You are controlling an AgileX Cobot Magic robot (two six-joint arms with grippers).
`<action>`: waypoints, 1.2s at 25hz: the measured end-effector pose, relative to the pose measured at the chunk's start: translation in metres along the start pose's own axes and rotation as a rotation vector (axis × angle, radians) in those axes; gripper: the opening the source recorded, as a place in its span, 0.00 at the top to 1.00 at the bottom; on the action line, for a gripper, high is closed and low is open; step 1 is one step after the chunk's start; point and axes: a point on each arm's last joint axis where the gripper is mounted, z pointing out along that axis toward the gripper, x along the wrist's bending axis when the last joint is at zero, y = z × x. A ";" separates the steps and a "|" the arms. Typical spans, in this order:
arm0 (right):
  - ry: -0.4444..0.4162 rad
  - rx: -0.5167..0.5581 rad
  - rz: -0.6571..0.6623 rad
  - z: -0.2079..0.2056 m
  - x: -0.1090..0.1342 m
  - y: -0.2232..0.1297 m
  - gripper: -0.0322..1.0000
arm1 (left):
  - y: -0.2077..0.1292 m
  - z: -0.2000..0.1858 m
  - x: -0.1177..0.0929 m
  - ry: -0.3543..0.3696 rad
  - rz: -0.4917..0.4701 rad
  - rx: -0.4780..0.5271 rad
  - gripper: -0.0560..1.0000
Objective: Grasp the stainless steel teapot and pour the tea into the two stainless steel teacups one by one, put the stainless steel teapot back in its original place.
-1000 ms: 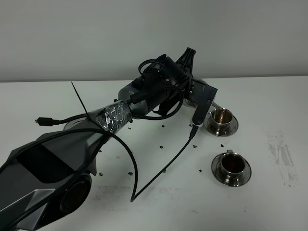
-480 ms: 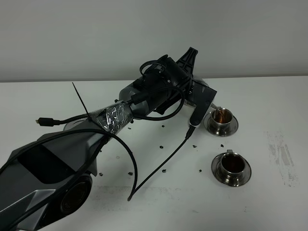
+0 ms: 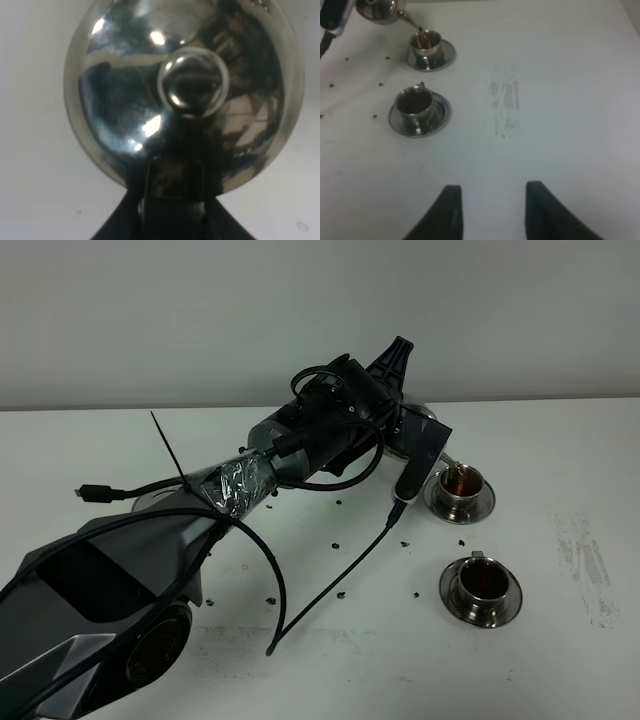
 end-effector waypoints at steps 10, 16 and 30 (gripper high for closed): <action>0.000 0.000 0.000 0.000 0.000 0.000 0.68 | 0.000 0.000 0.001 0.008 0.039 0.011 0.74; 0.000 0.000 0.000 0.000 0.000 0.000 0.68 | 0.003 -0.001 0.001 0.011 0.054 0.013 0.74; -0.002 0.000 -0.001 0.000 0.000 0.000 0.68 | 0.002 -0.001 0.002 0.015 0.069 0.022 0.74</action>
